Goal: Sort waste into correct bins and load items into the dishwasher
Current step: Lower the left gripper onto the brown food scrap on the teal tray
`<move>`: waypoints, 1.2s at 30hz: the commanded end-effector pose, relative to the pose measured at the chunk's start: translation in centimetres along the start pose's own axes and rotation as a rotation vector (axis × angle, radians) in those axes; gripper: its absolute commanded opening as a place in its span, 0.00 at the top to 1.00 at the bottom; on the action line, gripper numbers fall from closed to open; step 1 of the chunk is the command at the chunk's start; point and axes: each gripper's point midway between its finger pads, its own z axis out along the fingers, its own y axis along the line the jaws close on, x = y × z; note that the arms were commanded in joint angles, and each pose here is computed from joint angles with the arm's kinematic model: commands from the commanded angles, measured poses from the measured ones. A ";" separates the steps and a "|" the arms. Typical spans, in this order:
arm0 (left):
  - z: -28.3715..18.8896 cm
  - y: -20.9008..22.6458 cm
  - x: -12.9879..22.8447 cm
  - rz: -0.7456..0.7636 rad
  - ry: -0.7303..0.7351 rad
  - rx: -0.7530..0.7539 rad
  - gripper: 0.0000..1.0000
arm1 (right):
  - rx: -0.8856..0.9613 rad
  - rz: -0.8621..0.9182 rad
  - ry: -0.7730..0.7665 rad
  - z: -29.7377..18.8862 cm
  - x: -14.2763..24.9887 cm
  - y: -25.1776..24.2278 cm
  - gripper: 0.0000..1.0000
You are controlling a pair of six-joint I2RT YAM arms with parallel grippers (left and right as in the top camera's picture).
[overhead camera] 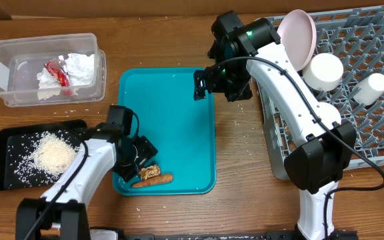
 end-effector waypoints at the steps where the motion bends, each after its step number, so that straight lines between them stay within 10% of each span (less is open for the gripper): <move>1: 1.5 0.7 0.6 -0.054 0.033 -0.056 0.24 | -0.015 -0.011 -0.041 -1.3 -0.3 0.5 0.00; 24: 1.8 -5.7 -2.2 0.003 0.000 0.172 0.33 | -0.014 -0.010 -0.040 -1.3 -0.3 0.5 0.00; 36: -4.8 -10.1 -2.0 0.325 0.044 0.231 0.25 | -0.008 -0.004 -0.023 -1.3 0.2 0.3 0.00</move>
